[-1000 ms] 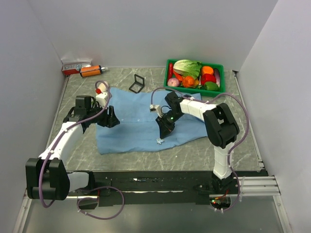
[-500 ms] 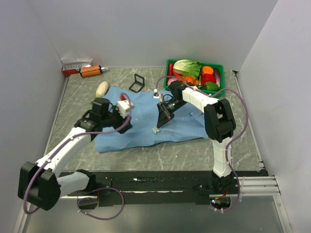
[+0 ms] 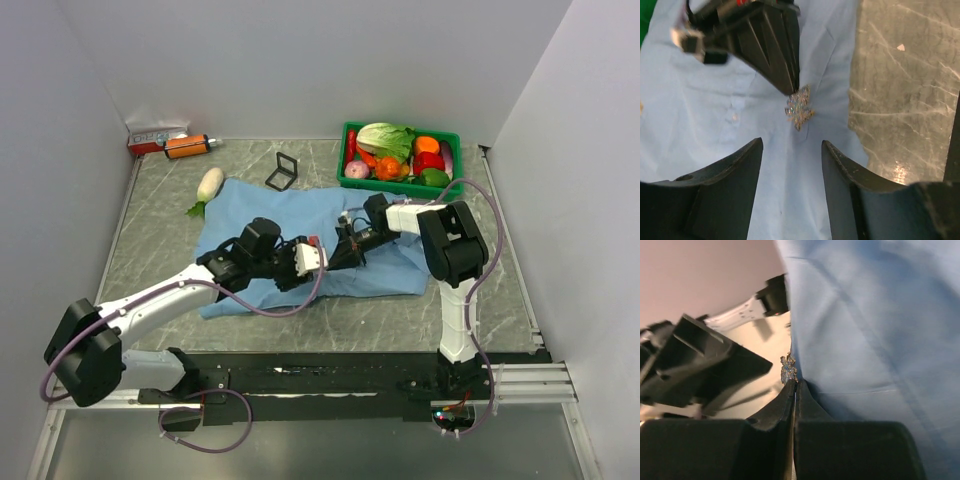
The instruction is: Remove the brooch from the garment
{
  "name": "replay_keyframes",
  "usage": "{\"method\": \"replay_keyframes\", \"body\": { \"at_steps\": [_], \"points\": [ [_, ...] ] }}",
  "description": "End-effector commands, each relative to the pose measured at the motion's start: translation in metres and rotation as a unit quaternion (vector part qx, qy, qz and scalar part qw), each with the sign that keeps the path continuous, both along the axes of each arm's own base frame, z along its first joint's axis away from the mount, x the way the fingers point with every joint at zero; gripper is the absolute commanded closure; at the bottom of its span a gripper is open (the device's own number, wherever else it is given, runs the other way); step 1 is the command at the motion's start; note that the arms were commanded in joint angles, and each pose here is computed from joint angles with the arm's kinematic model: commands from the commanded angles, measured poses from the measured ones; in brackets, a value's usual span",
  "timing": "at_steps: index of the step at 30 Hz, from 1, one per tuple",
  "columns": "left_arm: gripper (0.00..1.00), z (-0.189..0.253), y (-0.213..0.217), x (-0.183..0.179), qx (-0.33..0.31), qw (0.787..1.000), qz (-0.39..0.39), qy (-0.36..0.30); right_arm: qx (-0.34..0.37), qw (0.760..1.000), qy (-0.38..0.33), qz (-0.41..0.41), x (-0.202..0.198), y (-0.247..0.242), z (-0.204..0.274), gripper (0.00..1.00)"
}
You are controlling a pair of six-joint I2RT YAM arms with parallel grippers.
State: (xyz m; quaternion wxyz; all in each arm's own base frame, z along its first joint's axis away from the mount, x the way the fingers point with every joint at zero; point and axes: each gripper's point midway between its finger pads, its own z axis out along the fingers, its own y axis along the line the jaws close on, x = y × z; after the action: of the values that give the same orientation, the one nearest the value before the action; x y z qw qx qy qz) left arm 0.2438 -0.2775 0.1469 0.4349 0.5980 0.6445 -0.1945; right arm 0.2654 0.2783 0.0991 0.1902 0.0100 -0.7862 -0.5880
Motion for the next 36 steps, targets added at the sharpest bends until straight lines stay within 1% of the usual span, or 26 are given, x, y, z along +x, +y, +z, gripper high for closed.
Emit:
{"method": "replay_keyframes", "body": {
  "at_steps": [1, 4, 10, 13, 14, 17, 22, 28, 31, 33, 35, 36],
  "points": [
    [0.43, 0.020, -0.024, 0.008, -0.033, 0.997, -0.046, -0.057, 0.052, 0.995, 0.089, -0.016, 0.002, 0.004, 0.024, 1.00],
    [0.43, 0.015, -0.030, 0.011, -0.034, 0.996, -0.052, -0.061, 0.052, 0.993, 0.101, -0.017, 0.001, 0.004, 0.021, 1.00],
    [0.48, 0.007, -0.038, 0.006, -0.031, 0.995, -0.078, -0.047, 0.061, 0.993, 0.101, -0.015, 0.006, 0.006, 0.025, 1.00],
    [0.55, 0.001, -0.039, 0.008, -0.024, 0.996, -0.078, -0.044, 0.060, 0.992, 0.108, -0.014, 0.006, 0.007, 0.025, 1.00],
    [0.59, -0.001, -0.039, 0.009, -0.023, 0.996, -0.076, -0.045, 0.062, 0.992, 0.108, -0.014, 0.007, 0.007, 0.025, 1.00],
    [0.66, -0.002, -0.039, 0.014, -0.020, 0.996, -0.069, -0.053, 0.064, 0.992, 0.108, -0.010, 0.005, 0.009, 0.025, 1.00],
    [0.66, -0.001, -0.035, 0.016, -0.007, 0.996, -0.068, -0.065, 0.068, 0.992, 0.107, -0.006, 0.004, 0.009, 0.027, 1.00],
    [0.65, -0.005, -0.019, 0.018, 0.022, 0.995, -0.068, -0.073, 0.072, 0.992, 0.108, -0.005, 0.004, 0.008, 0.028, 1.00],
    [0.64, -0.008, -0.011, 0.018, 0.026, 0.996, -0.055, -0.070, 0.073, 0.992, 0.101, -0.004, 0.004, 0.009, 0.028, 1.00],
    [0.62, -0.005, -0.006, 0.024, 0.021, 0.998, -0.032, -0.057, 0.081, 0.995, 0.060, -0.003, 0.008, 0.009, 0.033, 1.00],
    [0.57, -0.002, 0.000, 0.028, 0.003, 1.000, 0.005, -0.018, 0.085, 0.996, 0.011, 0.002, 0.005, 0.007, 0.037, 1.00],
    [0.56, 0.005, 0.000, 0.029, -0.012, 1.000, 0.015, -0.004, 0.076, 0.996, -0.050, 0.004, 0.016, 0.010, 0.042, 1.00]
  ]
}}
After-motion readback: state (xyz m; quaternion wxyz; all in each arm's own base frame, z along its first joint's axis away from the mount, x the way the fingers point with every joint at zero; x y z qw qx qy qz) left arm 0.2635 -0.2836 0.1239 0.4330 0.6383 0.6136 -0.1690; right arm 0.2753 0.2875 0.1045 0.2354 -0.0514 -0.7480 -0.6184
